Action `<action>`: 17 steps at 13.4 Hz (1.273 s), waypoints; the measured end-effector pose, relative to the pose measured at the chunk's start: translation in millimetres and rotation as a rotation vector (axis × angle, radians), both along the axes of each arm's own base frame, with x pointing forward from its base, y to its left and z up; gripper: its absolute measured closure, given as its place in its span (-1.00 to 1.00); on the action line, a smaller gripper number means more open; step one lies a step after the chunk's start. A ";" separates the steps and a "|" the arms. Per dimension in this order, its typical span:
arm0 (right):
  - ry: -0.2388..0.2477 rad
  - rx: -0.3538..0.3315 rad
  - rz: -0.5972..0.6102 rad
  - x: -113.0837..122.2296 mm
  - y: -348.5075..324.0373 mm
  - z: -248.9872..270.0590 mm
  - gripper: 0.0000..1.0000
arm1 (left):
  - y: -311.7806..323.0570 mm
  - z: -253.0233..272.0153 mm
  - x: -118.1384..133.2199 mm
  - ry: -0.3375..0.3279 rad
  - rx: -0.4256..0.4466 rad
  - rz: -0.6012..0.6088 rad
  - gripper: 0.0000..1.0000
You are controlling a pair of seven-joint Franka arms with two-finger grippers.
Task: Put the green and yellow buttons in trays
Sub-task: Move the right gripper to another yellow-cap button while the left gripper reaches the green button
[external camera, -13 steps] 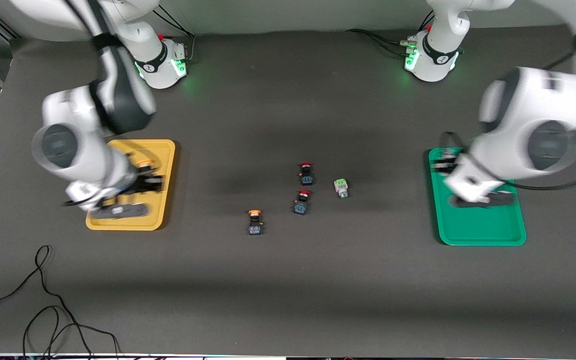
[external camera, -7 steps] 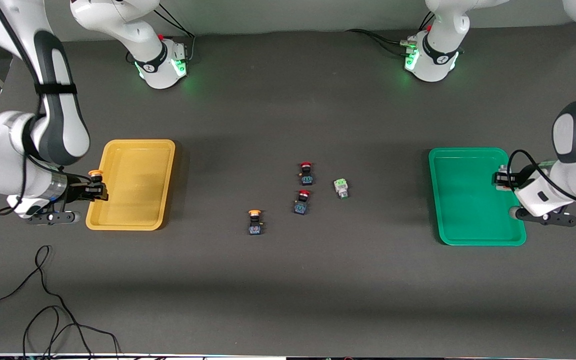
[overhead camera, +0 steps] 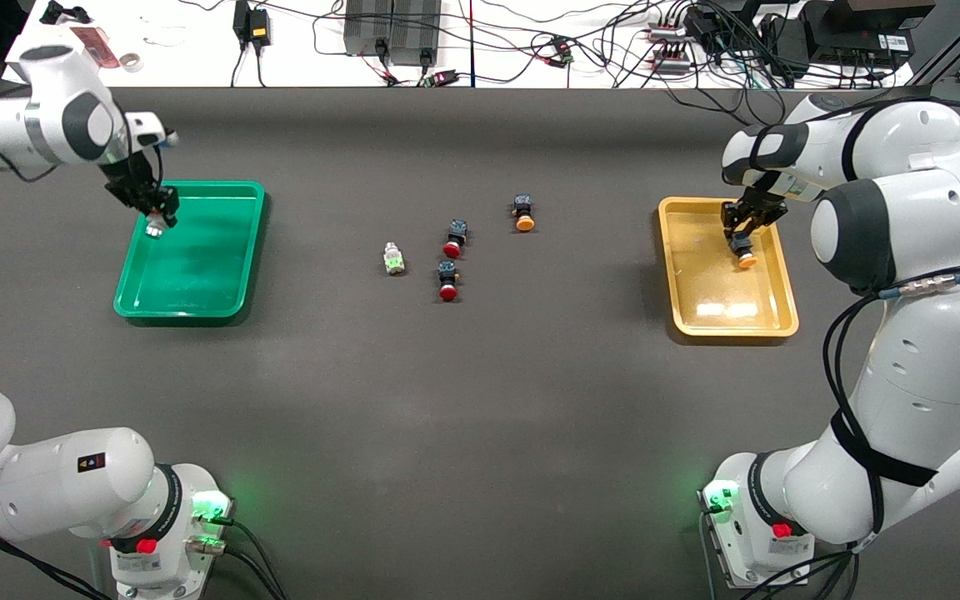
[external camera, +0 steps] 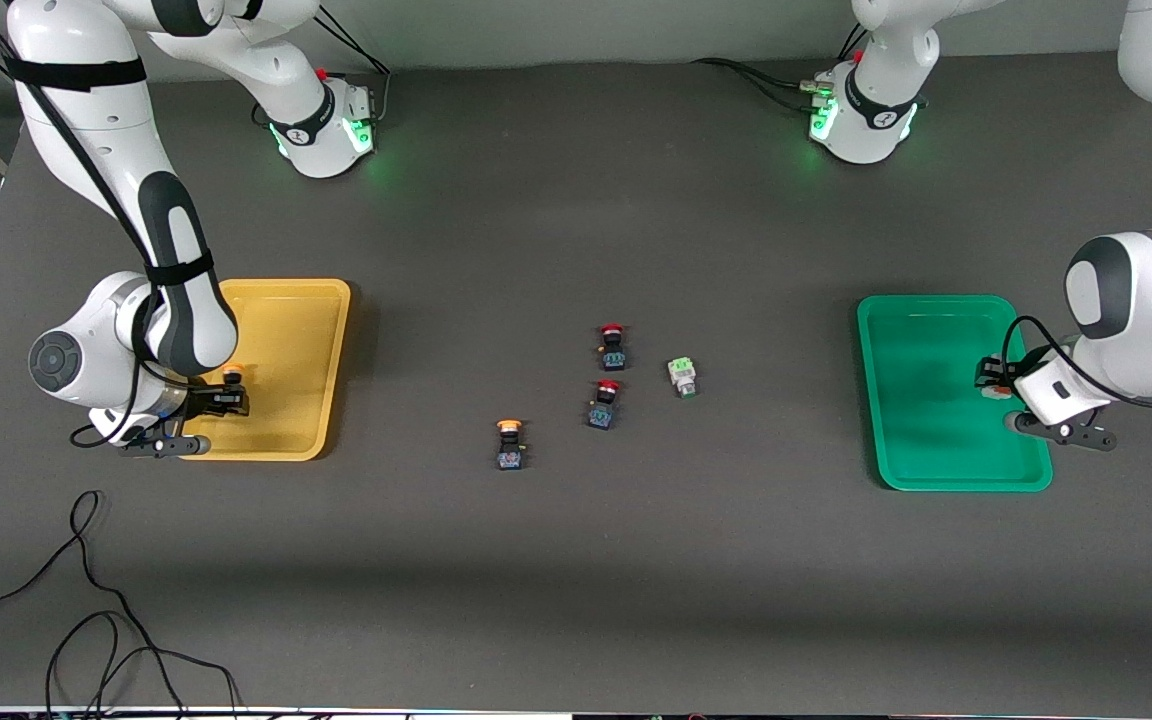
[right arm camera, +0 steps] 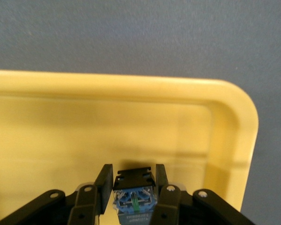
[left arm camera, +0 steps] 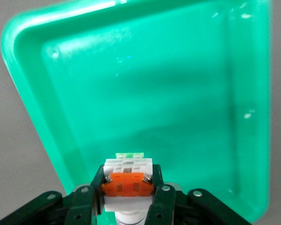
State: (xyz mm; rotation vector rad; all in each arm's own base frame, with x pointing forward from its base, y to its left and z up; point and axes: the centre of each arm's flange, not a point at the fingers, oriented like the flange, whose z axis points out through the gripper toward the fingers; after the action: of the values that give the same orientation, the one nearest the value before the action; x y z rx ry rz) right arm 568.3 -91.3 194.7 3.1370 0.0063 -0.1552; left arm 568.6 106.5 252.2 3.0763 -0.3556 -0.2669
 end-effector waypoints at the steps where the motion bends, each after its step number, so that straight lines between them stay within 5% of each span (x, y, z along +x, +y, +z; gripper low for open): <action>1: 0.000 0.007 0.001 3.9 1.1 5.7 -0.04 | 10.3 -17.1 -6.5 -0.010 -0.006 0.003 0.18; 6: 0.061 0.070 0.009 46.3 15.2 101.0 -1.00 | 9.8 -57.5 -19.5 -0.012 -0.024 -0.006 0.07; 10: 0.062 0.075 -0.007 76.3 44.4 198.5 -1.00 | 3.8 -35.6 -12.9 0.011 -0.027 -0.014 -0.91; 14: 0.054 0.037 -0.069 83.2 170.8 208.6 -1.00 | -87.7 58.7 14.2 0.104 0.024 0.058 -1.00; 17: 0.031 0.017 -0.141 81.3 317.2 193.4 -1.00 | -220.1 82.1 11.3 0.094 0.059 0.140 -0.99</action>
State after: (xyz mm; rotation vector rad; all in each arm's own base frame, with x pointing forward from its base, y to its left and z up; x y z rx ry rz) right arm 649.7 225.9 388.1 3.1506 -0.2149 -0.2044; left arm 579.8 -113.6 334.4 3.1126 -0.1304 -0.4215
